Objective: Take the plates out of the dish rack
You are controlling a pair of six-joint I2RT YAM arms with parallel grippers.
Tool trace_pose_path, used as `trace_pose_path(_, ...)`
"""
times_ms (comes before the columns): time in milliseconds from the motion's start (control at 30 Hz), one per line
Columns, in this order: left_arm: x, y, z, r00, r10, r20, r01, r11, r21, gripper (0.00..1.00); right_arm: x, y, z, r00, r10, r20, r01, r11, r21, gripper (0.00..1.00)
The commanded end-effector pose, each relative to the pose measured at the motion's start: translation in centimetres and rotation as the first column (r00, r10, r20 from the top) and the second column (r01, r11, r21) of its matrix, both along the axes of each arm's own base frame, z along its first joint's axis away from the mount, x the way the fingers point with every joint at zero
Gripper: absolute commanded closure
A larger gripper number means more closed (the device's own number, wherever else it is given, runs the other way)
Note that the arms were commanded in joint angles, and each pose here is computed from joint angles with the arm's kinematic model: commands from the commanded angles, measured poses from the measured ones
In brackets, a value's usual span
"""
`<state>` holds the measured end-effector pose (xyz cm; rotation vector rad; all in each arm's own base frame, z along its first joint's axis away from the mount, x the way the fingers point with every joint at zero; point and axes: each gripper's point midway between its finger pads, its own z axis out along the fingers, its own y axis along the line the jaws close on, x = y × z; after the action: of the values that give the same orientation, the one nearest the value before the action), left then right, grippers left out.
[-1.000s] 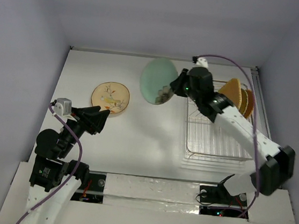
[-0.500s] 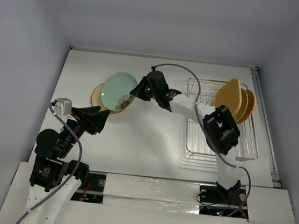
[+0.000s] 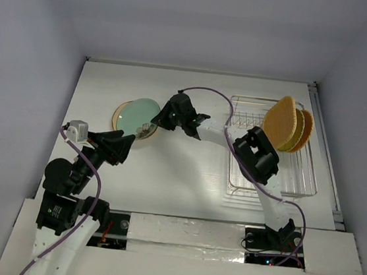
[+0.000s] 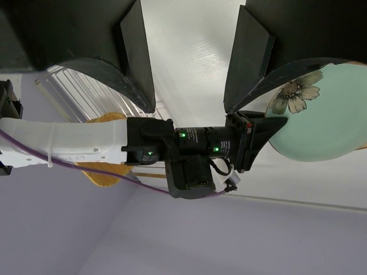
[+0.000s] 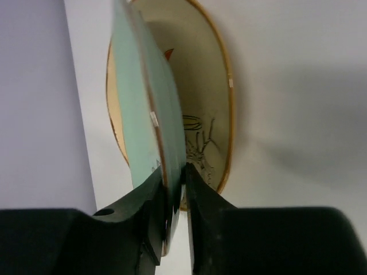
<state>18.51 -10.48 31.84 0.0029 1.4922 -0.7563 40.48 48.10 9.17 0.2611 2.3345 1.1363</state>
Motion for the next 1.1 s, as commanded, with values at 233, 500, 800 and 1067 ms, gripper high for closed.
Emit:
trace_pose_path(233,0.0,0.0,1.0,0.999,0.000,0.044,0.001,1.000,-0.009,0.52,-0.4,2.9,6.5,0.990,0.052,0.133,-0.063,0.995,0.080,0.23)
trace_pose_path(500,0.0,0.0,1.1,0.999,0.000,0.049,0.001,1.000,-0.010,0.52,-0.4,-0.3,3.5,0.985,0.077,0.154,-0.043,0.976,-0.213,0.06)
trace_pose_path(800,-0.1,0.1,1.2,0.999,0.000,0.052,0.000,1.000,-0.010,0.52,-1.3,-3.5,3.9,0.973,0.129,0.189,-0.037,0.903,-0.427,0.01)
trace_pose_path(1067,-0.3,0.1,1.3,0.998,0.000,0.063,0.001,1.000,-0.012,0.52,-3.5,-18.4,17.2,0.873,-0.112,0.475,0.334,0.847,-0.413,0.89)
